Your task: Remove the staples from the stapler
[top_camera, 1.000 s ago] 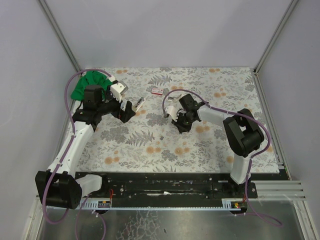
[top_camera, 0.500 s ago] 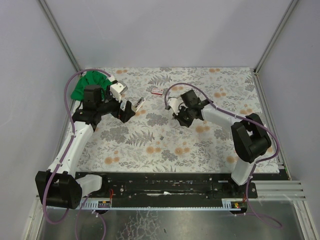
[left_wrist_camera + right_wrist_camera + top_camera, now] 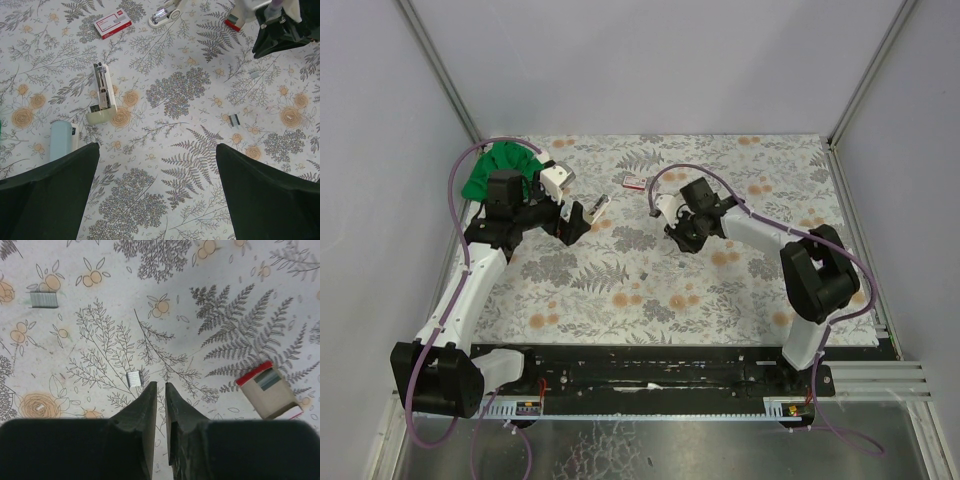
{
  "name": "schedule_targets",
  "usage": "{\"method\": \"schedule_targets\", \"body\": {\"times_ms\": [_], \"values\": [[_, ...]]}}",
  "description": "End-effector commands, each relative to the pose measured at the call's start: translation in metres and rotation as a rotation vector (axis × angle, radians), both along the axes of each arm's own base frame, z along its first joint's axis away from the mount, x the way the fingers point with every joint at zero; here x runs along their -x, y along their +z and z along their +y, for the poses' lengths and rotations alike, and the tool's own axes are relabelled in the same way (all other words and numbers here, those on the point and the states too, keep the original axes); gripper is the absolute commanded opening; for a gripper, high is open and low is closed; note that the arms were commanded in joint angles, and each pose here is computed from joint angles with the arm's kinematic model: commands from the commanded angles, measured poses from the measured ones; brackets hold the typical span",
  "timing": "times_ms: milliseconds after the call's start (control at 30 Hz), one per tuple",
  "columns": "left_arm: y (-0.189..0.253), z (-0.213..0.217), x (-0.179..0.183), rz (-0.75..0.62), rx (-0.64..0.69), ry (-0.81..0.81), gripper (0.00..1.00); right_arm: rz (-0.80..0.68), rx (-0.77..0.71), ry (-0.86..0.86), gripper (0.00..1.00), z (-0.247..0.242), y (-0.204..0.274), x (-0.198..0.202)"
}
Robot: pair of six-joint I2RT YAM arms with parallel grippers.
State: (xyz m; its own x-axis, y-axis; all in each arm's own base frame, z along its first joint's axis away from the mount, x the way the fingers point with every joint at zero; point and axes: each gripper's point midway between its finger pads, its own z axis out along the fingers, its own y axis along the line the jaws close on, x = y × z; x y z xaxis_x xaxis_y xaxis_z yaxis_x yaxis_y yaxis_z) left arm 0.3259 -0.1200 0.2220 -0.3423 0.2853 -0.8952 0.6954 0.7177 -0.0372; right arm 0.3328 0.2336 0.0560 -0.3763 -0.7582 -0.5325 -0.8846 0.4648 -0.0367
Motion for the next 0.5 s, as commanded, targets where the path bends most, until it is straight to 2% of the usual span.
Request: {"method": "schedule_targets", "body": {"times_ms": [0, 467], "values": [[0.007, -0.002, -0.005, -0.038, 0.023, -0.007, 1.0, 0.065, 0.028, 0.041, 0.19, 0.003, -0.014, 0.014], [0.006, -0.001, -0.004, -0.033, 0.023, -0.006, 1.0, 0.131, 0.041, 0.053, 0.21, 0.009, -0.03, 0.021]]}}
